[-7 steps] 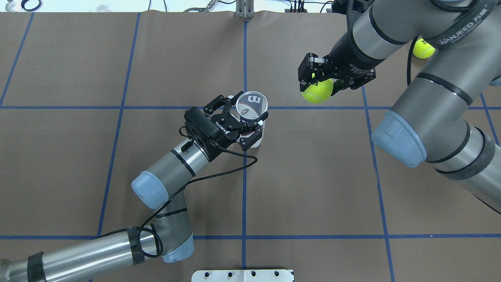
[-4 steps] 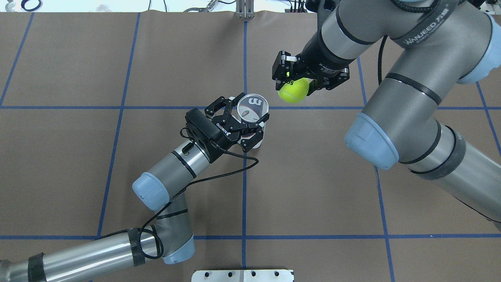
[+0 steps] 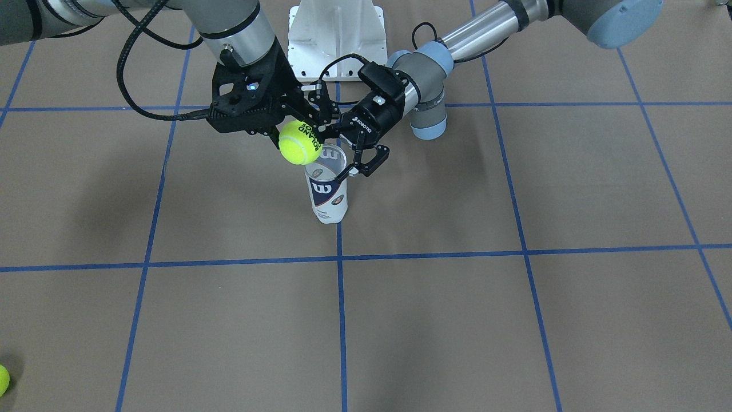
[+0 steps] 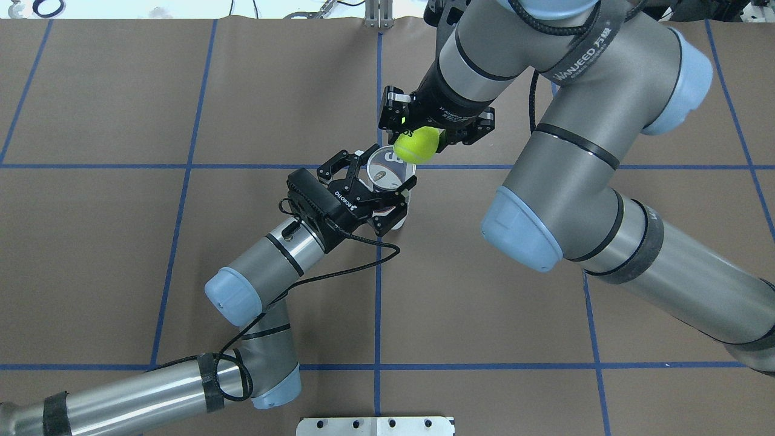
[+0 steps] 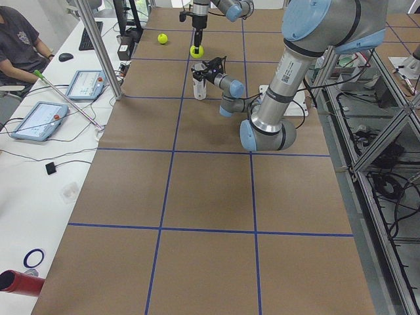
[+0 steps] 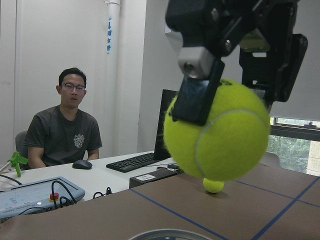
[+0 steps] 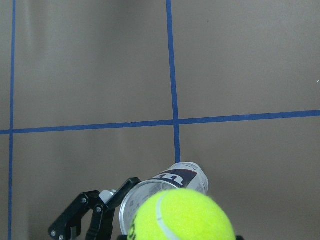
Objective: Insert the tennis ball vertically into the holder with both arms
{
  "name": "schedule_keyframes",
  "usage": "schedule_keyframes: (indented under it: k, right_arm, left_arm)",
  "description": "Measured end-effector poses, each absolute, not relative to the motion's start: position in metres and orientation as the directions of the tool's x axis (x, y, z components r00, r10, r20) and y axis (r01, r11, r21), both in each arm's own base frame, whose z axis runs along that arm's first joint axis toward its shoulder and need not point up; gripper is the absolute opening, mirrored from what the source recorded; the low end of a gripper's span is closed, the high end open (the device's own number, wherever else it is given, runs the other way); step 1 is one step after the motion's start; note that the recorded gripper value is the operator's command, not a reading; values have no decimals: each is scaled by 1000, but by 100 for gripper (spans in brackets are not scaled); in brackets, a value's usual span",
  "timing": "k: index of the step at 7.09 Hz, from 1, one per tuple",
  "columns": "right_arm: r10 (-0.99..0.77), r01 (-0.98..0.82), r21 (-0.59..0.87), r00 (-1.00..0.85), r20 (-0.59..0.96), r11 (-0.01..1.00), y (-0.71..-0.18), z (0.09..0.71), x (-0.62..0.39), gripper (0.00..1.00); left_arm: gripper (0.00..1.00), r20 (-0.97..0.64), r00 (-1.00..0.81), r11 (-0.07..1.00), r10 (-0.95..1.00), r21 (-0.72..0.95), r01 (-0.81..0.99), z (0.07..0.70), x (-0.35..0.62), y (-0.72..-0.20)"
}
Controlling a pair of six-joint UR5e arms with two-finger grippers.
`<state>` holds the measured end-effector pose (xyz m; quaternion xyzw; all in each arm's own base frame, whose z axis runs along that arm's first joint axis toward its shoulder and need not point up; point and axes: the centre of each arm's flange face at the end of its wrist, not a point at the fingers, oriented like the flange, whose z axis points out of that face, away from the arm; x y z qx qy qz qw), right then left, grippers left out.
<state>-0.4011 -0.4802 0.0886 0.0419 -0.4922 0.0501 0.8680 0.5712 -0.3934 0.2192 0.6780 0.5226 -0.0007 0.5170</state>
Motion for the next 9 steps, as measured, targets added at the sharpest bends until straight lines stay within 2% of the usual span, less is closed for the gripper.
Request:
schedule_keyframes:
  k: [3, 5, 6, 7, 9]
  right_arm:
    - [37, -124, 34, 528, 848, 992, -474, 90, -421, 0]
    - [40, -123, 31, 534, 844, 992, -477, 84, -433, 37]
    - [44, -123, 26, 535, 844, 992, -477, 82, -436, 79]
    - [49, -125, 22, 535, 843, 992, -477, 82, -438, 98]
    - [53, -129, 20, 536, 843, 991, -476, 82, -439, 98]
  left_arm:
    - [83, -541, 455, 81, 708, 701, 708, 220, 572, -393]
    - [83, -541, 454, 81, 708, 701, 709, 219, 571, -393]
    - [83, -541, 454, 81, 708, 700, 709, 219, 571, -393]
    - [83, -541, 453, 81, 708, 700, 710, 218, 571, -393]
    - [84, -542, 453, 81, 708, 699, 710, 218, 571, -393]
